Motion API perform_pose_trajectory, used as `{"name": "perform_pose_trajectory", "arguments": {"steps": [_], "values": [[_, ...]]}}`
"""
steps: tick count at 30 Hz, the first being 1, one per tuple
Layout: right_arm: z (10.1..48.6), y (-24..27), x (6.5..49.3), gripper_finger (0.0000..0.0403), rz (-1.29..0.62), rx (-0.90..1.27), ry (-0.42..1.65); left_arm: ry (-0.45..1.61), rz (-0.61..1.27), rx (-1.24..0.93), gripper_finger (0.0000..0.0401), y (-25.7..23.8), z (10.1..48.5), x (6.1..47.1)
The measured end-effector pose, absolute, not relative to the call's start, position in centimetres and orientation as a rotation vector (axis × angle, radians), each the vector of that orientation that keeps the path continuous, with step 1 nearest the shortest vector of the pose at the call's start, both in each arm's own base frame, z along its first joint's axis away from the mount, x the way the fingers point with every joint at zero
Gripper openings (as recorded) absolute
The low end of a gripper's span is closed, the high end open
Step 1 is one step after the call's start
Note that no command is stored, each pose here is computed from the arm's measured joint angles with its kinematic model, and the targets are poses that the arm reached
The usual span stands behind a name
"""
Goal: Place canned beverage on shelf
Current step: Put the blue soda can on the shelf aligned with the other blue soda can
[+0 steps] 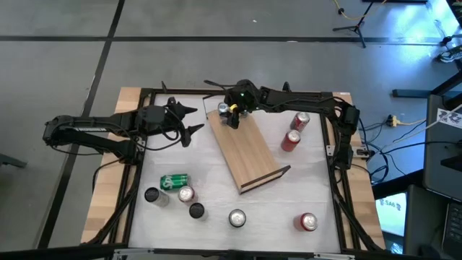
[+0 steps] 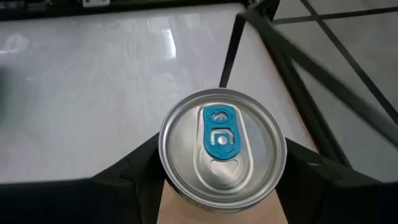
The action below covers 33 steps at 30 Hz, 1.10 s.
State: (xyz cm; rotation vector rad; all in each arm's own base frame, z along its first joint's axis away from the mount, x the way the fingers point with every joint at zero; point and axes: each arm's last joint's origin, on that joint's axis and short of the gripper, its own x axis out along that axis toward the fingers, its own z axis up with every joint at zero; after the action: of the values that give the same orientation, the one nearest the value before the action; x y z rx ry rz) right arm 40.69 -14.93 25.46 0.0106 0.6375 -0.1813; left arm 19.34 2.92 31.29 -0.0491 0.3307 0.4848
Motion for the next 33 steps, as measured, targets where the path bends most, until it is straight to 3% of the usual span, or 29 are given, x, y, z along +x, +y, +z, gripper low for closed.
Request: {"name": "perform_pose_trajectory", "arguments": {"steps": [33], "values": [[25.27, -14.95, 40.75, 0.0237, -0.176, -0.002, 0.644, 0.332, 0.484, -0.049, 0.0312, 2.91, 31.27, 19.34]]}}
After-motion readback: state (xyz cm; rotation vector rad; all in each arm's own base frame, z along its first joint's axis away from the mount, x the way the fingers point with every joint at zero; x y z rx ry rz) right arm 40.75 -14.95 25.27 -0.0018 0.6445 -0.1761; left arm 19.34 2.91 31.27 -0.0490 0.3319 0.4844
